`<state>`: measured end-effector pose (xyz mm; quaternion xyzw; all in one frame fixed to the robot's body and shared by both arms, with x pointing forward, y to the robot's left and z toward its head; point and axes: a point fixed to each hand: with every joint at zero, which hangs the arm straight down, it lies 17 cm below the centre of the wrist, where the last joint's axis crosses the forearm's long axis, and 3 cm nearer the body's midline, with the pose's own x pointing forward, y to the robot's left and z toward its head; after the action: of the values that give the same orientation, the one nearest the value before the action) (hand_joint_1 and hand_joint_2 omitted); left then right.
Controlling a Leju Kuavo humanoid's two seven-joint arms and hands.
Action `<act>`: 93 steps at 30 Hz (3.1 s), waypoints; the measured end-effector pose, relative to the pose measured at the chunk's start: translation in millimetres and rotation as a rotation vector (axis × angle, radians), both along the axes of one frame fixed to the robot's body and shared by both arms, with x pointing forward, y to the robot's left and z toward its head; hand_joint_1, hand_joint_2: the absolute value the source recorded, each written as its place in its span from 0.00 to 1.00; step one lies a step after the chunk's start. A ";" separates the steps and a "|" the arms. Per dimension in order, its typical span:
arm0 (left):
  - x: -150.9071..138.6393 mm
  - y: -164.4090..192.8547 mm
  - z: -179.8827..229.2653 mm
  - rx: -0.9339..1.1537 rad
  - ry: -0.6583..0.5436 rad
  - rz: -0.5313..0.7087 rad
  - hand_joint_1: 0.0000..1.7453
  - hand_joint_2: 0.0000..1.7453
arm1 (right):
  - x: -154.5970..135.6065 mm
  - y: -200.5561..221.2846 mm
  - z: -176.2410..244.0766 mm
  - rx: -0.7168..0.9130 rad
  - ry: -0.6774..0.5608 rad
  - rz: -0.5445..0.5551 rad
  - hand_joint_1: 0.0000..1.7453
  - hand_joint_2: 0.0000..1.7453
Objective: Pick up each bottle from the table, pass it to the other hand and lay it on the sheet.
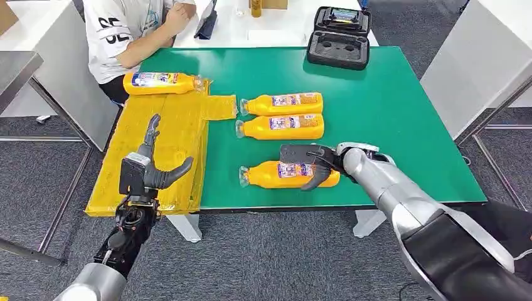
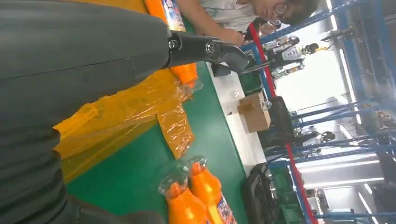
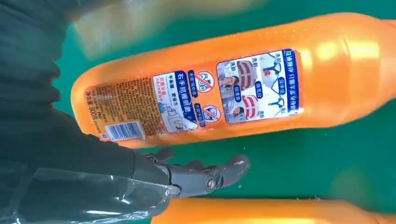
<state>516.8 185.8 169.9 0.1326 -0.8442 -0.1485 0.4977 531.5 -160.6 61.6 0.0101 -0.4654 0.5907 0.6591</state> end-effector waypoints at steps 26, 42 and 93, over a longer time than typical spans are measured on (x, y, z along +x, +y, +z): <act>-1.4 1.1 -11.5 -0.004 0.030 0.005 0.00 1.00 | -19.3 -19.0 -35.9 -0.118 0.073 0.013 0.00 1.00; -5.1 -1.0 -20.3 -0.011 0.052 0.004 0.00 1.00 | -23.8 -46.2 -52.8 -0.218 0.098 -0.008 0.00 1.00; -18.4 -9.4 -46.7 -0.066 0.105 -0.022 0.00 1.00 | -15.7 -63.1 -61.3 -0.118 -0.013 -0.105 0.97 1.00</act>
<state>498.3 176.5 123.2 0.0988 -0.8229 -0.1328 0.5436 515.8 -223.7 0.3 -0.0571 -0.4339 0.5817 0.6856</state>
